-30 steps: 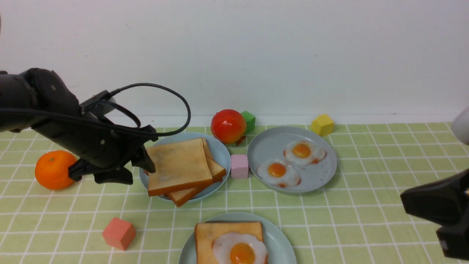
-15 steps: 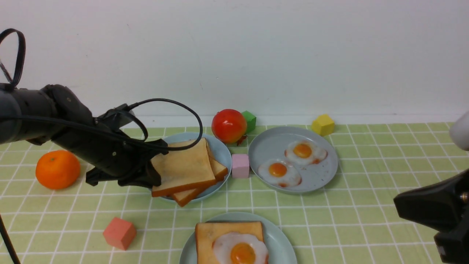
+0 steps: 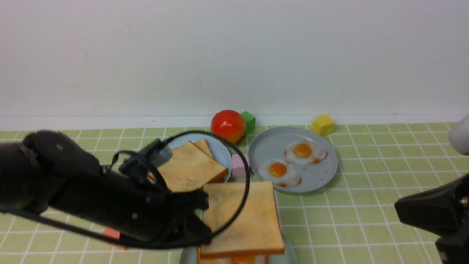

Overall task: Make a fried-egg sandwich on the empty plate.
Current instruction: Use the left arm to place a slice of bread on the fried egg in the middle

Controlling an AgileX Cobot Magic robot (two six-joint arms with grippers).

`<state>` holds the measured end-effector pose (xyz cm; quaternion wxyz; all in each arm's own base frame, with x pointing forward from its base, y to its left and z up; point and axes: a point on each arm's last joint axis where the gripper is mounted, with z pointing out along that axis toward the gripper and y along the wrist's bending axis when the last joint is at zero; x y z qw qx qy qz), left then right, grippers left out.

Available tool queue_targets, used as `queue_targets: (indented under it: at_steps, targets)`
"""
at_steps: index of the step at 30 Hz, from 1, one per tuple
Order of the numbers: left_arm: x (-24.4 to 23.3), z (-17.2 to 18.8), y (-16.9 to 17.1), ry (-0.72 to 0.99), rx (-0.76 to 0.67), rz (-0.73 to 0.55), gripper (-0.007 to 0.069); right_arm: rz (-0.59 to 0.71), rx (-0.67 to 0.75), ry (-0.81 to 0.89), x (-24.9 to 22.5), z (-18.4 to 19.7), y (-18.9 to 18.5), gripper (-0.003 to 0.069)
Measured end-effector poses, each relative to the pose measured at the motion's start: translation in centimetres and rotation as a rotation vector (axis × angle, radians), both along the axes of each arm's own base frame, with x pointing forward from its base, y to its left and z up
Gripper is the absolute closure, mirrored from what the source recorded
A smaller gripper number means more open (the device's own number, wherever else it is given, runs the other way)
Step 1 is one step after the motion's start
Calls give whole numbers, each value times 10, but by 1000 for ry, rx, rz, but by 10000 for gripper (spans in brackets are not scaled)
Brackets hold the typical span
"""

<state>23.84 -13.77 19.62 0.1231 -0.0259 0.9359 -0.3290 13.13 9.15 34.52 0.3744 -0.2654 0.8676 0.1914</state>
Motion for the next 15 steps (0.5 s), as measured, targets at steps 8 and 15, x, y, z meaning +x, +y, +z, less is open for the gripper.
queue_targets:
  at_steps: [8, 15]
  targets:
    - [-16, -25, 0, -11, 73, 71, 610, 0, 0, 0, 0, 0, 0, 655]
    - [-19, -24, -1, -2, 74, 36, 413, -46, 58, -54, -7, -5, -6, 651]
